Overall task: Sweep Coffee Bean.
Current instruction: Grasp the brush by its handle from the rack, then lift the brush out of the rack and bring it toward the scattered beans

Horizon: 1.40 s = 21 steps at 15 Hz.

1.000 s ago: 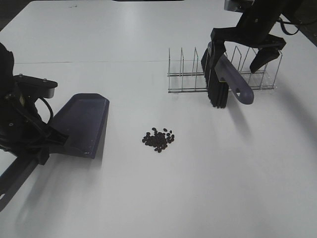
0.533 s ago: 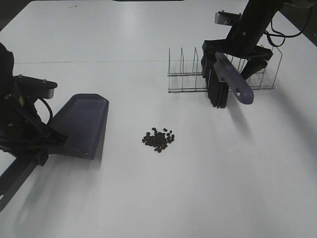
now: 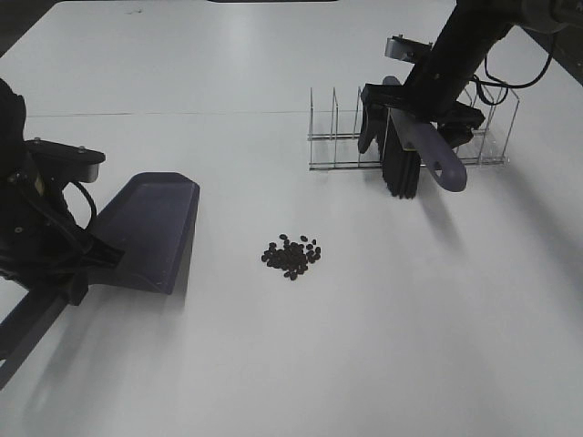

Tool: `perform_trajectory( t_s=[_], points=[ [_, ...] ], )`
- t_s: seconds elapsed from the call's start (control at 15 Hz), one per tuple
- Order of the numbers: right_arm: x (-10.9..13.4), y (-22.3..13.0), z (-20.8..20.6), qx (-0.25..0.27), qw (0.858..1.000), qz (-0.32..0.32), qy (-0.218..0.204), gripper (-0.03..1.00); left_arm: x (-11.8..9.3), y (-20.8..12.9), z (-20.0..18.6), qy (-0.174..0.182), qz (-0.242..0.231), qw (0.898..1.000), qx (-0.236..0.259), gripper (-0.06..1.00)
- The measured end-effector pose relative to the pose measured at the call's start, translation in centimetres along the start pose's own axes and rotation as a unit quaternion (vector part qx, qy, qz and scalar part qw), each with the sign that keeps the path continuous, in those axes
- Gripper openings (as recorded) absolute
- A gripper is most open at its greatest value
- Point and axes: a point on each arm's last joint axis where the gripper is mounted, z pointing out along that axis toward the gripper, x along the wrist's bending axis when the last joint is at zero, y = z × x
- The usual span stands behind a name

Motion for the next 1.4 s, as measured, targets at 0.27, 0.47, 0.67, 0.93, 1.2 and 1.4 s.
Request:
perform_trajectory(
  t_s=[0.27, 0.47, 0.67, 0.93, 1.2, 1.4],
  points=[
    [-0.2, 0.0, 0.0, -0.001, 1.000, -0.006, -0.012, 0.70, 0.0, 0.0, 0.0, 0.000, 0.000, 1.000, 0.000, 0.34],
    [-0.5, 0.1, -0.1, -0.001, 1.000, -0.011, -0.028, 0.30, 0.0, 0.0, 0.0, 0.000, 0.000, 1.000, 0.000, 0.34],
    [-0.6, 0.3, -0.5, -0.005, 0.999, -0.019, -0.043, 0.30, 0.0, 0.0, 0.0, 0.000, 0.000, 1.000, 0.000, 0.34],
    [-0.4, 0.7, -1.2, -0.019, 0.999, -0.015, -0.041, 0.30, 0.0, 0.1, 0.0, -0.002, -0.001, 1.000, -0.003, 0.34],
    [-0.1, 0.7, -1.6, -0.023, 0.999, -0.006, -0.033, 0.30, -0.1, 0.1, -0.1, -0.007, -0.005, 1.000, -0.007, 0.34],
    [0.4, 0.3, -4.2, -0.041, 0.999, -0.009, -0.031, 0.30, -0.1, 0.4, -0.8, -0.014, -0.007, 0.999, -0.035, 0.34]
  ],
)
